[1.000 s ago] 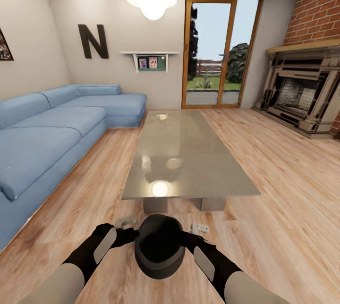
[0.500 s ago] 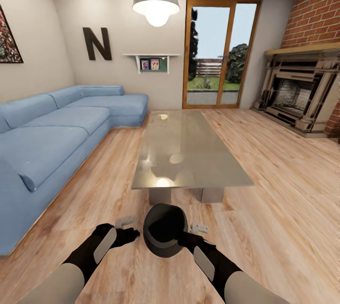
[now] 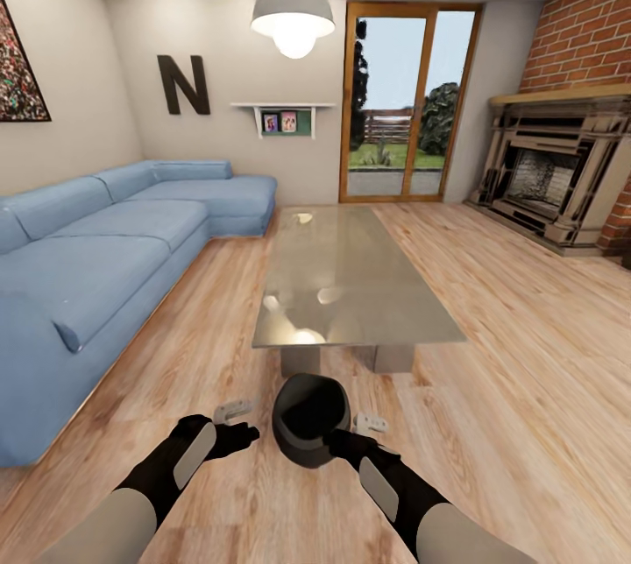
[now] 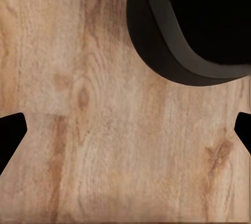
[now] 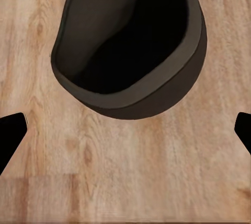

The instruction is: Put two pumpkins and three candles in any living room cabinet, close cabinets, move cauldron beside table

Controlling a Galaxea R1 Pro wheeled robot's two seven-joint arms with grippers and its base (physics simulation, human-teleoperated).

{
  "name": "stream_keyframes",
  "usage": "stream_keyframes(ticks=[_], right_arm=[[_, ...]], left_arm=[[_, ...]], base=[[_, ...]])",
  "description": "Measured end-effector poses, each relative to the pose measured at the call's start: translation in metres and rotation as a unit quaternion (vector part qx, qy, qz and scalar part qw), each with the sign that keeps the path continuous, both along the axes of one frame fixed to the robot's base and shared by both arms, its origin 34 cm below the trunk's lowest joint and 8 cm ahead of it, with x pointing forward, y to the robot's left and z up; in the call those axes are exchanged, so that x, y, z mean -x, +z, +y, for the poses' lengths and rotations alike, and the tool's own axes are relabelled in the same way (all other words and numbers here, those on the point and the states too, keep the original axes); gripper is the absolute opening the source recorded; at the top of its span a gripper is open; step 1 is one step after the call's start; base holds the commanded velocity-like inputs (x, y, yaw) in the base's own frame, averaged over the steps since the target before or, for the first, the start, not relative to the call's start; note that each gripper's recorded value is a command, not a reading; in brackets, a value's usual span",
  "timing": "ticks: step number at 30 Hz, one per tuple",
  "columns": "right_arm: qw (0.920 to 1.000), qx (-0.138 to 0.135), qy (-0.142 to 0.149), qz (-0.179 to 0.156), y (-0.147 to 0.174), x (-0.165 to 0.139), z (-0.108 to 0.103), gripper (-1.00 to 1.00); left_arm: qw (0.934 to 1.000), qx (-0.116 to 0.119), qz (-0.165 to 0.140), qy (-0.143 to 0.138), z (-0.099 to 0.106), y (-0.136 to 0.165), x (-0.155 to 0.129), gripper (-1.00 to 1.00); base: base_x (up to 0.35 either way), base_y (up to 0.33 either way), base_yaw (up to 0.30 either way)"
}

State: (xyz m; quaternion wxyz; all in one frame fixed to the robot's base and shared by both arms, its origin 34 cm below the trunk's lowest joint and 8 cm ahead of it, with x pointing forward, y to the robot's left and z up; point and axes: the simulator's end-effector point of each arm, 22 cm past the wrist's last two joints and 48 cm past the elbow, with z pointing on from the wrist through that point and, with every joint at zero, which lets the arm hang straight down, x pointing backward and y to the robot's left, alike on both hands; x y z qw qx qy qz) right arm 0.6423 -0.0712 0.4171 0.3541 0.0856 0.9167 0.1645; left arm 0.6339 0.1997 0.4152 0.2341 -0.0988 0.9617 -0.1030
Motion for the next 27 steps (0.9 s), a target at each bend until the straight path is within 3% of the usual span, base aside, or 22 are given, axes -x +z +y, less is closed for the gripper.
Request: stream_keyframes(ticks=[8, 20, 27], right_arm=[[1.0, -0.004, 0.004, 0.0, 0.018, -0.004, 0.002, 1.0], [1.0, -0.003, 0.001, 0.004, 0.042, -0.008, 0.001, 1.0], [0.9998, -0.004, 0.003, 0.022, 0.05, -0.005, 0.001, 1.0]], left_arm=[[1.0, 0.001, 0.0, 0.0, -0.001, 0.017, -0.004, 1.0], [1.0, 0.001, 0.0, -0.001, -0.001, 0.043, -0.009, 1.0], [1.0, 0.003, 0.003, -0.001, -0.003, 0.056, -0.011, 1.0]], base=[[-0.213, 0.0, 0.0], [-0.02, 0.0, 0.0], [0.0, 0.0, 0.0]])
